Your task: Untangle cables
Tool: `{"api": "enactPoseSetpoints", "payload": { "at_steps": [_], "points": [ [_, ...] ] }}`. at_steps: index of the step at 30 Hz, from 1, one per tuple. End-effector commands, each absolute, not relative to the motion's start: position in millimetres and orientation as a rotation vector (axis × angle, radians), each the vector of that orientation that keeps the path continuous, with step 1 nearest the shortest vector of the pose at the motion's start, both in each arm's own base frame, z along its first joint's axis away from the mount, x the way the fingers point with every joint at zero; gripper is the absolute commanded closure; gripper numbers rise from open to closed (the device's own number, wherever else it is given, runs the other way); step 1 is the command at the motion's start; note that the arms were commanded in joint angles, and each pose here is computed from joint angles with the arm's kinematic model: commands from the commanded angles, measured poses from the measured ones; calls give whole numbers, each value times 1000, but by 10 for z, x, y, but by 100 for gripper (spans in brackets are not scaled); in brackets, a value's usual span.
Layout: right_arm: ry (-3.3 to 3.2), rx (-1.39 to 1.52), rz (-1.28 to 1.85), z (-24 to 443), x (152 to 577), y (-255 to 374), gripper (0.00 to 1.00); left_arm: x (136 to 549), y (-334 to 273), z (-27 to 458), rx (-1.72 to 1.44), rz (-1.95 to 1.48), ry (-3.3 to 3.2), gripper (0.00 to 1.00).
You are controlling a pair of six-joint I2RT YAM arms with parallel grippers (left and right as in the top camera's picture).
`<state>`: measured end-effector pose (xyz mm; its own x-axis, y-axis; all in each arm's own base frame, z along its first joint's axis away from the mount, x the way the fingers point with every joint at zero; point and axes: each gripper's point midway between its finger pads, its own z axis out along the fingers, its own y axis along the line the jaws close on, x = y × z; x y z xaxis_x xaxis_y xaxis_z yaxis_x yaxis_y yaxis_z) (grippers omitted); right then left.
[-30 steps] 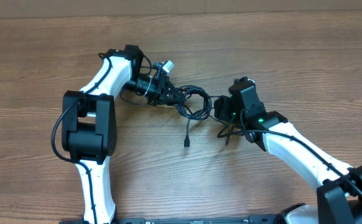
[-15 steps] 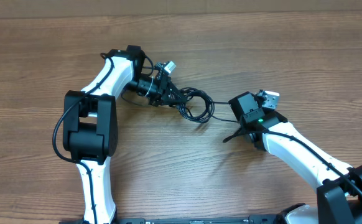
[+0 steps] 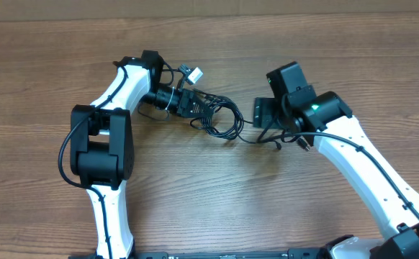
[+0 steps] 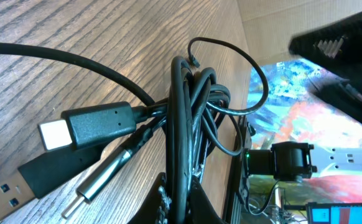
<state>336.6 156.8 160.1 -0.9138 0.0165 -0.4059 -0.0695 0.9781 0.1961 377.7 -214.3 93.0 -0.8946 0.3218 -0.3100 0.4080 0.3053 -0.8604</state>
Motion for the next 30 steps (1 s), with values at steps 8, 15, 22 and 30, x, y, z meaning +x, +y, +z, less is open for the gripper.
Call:
{"api": "enactPoseSetpoints", "payload": {
  "at_steps": [8,15,22,30],
  "points": [
    [2583,-640,906,1821,2967,2514,18,3796,-2161,955,511,-1751,2557,96],
    [2571,-761,823,1471,3016,2910,27,3789,-2160,956,433,-1772,2604,96],
    [2548,-753,833,1318,3170,3032,46,3789,-2160,956,433,-1772,2604,96],
    [2530,-728,734,1297,3286,2986,37,3784,-2159,956,431,-1774,2606,96]
  ]
}}
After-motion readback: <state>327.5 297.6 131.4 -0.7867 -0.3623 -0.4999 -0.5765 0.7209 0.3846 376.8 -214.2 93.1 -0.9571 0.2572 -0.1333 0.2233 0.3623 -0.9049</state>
